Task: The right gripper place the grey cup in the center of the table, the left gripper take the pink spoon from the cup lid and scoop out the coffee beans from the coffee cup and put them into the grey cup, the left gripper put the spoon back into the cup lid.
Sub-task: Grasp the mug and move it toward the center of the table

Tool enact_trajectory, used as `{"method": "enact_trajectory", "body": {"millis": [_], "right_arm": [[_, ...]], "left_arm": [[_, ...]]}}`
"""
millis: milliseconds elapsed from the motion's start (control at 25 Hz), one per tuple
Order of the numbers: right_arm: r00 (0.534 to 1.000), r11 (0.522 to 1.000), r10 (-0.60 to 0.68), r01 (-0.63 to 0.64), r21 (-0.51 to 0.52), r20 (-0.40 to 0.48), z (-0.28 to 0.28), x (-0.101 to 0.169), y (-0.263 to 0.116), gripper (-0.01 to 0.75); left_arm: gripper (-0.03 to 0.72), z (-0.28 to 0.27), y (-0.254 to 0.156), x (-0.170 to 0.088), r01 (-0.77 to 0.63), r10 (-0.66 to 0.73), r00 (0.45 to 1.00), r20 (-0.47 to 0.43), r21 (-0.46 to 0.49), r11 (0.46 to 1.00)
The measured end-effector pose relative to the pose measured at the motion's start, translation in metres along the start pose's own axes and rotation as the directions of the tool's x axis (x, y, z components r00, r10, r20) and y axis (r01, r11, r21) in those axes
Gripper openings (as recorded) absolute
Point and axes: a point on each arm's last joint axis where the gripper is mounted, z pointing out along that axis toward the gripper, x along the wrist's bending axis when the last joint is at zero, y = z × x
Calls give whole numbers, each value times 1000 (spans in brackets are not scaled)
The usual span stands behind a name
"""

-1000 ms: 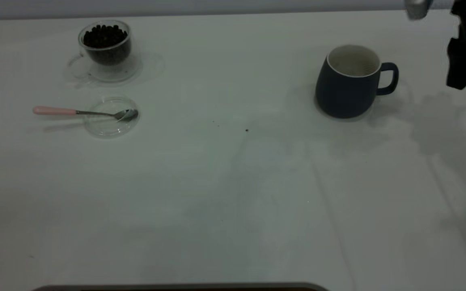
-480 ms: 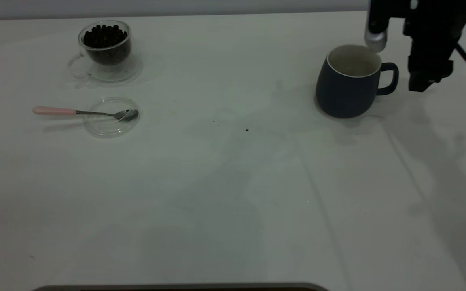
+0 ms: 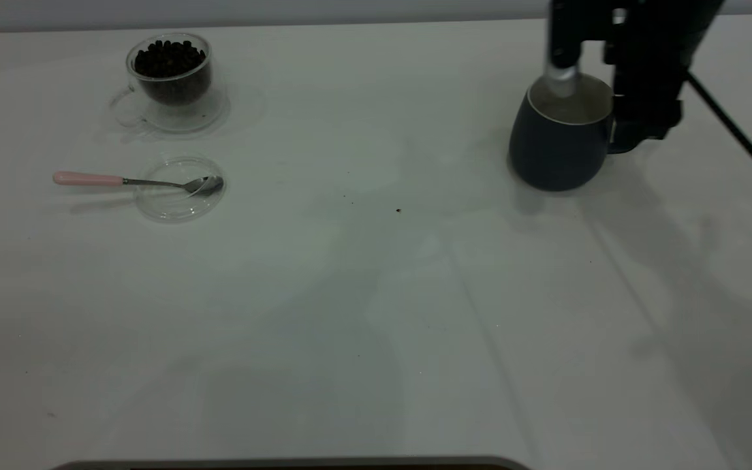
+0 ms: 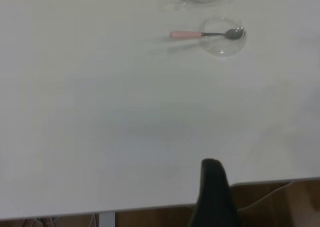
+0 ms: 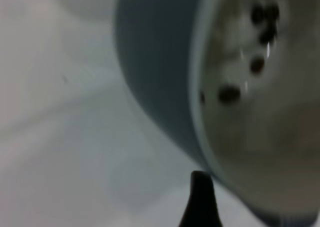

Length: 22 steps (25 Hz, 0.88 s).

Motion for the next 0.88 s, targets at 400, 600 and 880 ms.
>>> {"method": "enact_trajectory", "body": {"millis": [400,600,880], "right_arm": [[1000,995,-16,16,-100,2,-9,24,59,627],[996,978,86,-85,-193,-3,-15,37,91,617],[977,930,212,-205,-305,-12,-22,46,119,602]], "left_arm": [[588,0,0,0,0,0,1000,0,0,1000],[588,0,0,0,0,0,1000,0,0,1000],[588,0,0,0,0,0,1000,0,0,1000]]}}
